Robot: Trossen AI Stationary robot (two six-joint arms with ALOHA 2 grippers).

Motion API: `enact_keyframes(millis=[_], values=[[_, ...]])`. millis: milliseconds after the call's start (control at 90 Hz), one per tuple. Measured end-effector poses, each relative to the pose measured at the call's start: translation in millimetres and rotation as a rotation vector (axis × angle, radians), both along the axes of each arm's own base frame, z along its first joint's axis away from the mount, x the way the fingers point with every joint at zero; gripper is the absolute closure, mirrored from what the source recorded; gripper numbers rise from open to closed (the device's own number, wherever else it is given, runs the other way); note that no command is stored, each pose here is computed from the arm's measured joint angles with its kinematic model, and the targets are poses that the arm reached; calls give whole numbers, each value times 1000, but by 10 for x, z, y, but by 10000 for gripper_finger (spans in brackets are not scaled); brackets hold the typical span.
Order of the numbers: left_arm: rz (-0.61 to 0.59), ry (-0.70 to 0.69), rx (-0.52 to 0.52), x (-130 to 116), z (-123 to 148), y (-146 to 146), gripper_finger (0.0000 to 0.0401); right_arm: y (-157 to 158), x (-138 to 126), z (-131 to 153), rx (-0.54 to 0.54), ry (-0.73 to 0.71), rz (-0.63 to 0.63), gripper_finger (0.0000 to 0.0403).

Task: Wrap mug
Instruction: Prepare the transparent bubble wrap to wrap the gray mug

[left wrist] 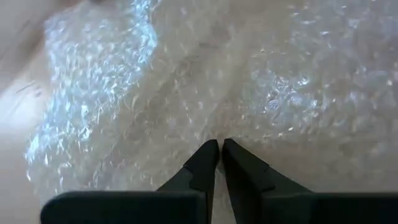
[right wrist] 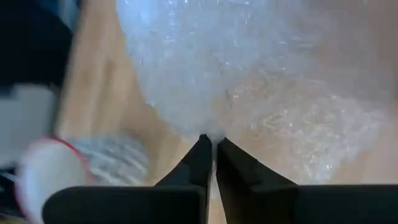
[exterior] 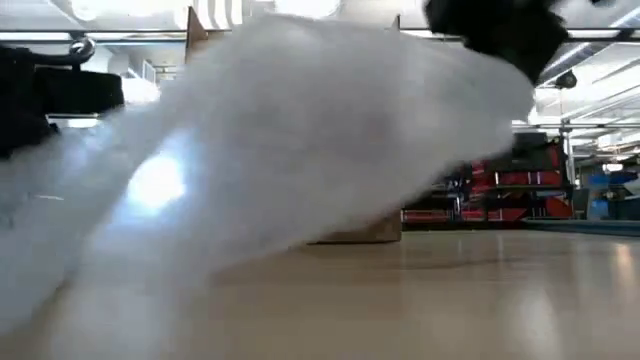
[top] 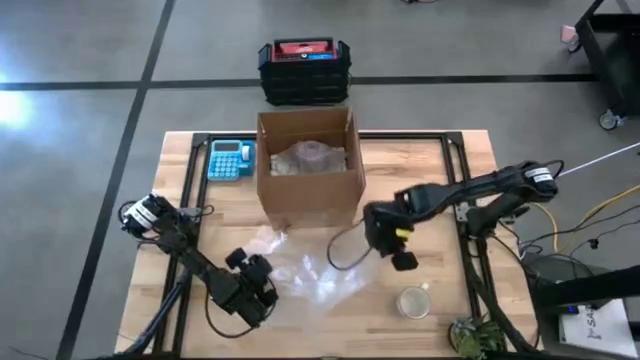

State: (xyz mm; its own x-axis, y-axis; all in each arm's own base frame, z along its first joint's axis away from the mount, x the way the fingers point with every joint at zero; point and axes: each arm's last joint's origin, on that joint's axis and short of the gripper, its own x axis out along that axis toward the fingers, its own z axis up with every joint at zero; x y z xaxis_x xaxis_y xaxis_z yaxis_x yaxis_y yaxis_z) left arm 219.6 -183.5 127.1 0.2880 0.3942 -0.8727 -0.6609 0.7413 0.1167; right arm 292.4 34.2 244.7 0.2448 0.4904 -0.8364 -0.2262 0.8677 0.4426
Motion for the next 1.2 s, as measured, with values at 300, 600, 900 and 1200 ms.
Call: enact_keyframes(millis=[300, 600, 900, 1200], values=[[-1, -3, -3, 1, 1, -4, 381, -317, 67, 201, 447, 53, -142, 402], [-7, -7, -8, -2, 0, -18, 381, -458, 7, -1, 164, 93, -246, 390], [-7, -11, -10, 2, 0, -21, 381, -541, 56, -52, -140, -1, -240, 283], [-7, -16, -10, 4, 1, -22, 381, -528, -131, 198, -177, 227, -232, 185]])
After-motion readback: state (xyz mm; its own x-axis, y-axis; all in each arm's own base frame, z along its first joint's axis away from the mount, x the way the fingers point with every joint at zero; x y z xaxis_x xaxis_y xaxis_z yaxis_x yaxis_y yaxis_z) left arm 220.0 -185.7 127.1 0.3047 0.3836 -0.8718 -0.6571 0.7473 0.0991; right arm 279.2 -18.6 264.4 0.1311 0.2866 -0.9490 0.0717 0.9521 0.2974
